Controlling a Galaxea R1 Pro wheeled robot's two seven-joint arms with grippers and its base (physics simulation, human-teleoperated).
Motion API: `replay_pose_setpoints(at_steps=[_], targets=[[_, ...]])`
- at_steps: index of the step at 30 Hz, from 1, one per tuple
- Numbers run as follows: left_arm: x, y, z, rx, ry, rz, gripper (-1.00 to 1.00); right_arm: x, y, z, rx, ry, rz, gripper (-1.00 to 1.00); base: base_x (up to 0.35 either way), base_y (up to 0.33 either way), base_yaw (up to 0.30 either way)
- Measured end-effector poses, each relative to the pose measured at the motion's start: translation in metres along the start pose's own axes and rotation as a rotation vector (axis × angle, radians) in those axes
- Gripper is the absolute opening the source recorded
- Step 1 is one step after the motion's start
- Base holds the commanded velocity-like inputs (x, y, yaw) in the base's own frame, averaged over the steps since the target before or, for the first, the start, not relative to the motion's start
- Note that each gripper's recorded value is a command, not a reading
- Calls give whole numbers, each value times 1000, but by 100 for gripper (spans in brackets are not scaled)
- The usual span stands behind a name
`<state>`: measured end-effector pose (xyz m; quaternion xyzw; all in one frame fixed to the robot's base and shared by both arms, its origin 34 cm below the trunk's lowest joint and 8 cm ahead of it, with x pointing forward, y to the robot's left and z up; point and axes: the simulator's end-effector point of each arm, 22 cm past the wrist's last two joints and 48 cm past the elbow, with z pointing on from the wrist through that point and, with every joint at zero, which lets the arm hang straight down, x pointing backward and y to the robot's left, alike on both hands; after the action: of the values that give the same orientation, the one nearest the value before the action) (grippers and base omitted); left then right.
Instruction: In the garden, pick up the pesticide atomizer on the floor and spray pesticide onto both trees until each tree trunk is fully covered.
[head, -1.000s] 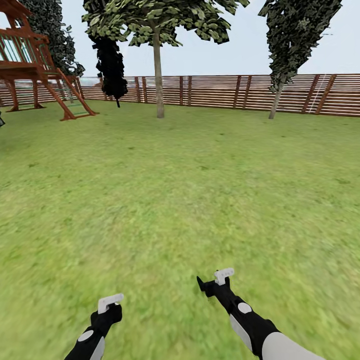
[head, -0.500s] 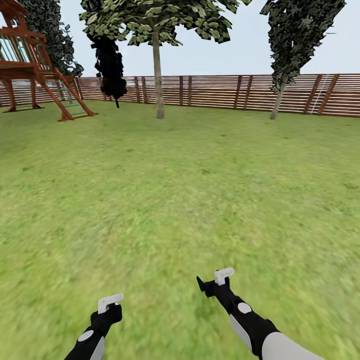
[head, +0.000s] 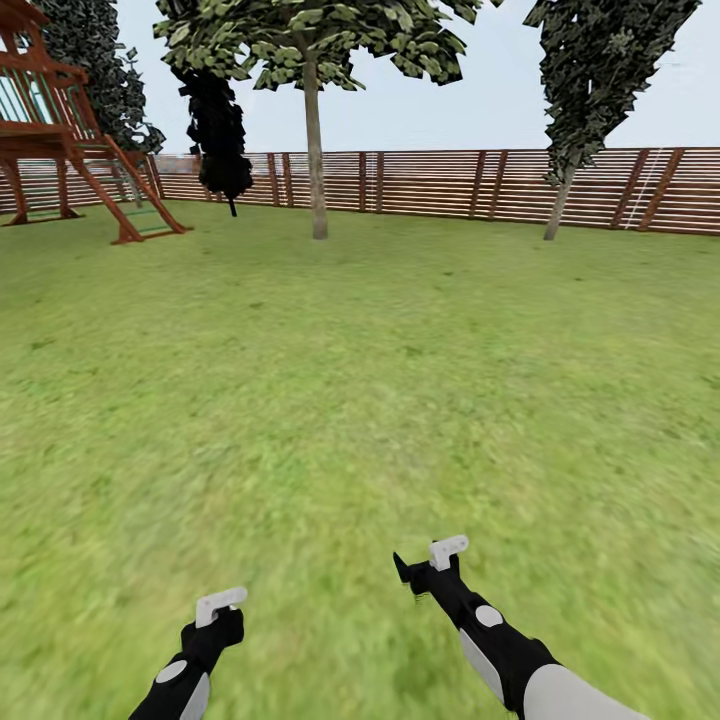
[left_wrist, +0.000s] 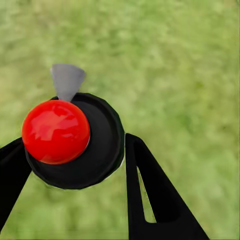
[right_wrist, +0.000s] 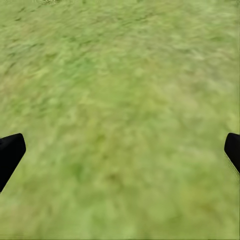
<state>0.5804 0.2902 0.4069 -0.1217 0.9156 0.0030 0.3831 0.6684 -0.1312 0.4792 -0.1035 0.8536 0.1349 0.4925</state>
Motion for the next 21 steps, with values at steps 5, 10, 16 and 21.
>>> replay_pose_setpoints(at_steps=[5, 10, 16, 21], targets=[[0, 0, 0, 0, 0, -1, -100, 0, 0, 0, 0, 0, 0, 100, 340, 0, 0], [0, 0, 0, 0, 0, 0, -100, 0, 0, 0, 0, 0, 0, 100, 340, 0, 0], [0, -1, 0, 1, 0, -1, -100, 0, 0, 0, 0, -1, 0, 100, 340, 0, 0], [0, -1, 0, 1, 0, -1, -100, 0, 0, 0, -1, 0, 0, 100, 340, 0, 0]])
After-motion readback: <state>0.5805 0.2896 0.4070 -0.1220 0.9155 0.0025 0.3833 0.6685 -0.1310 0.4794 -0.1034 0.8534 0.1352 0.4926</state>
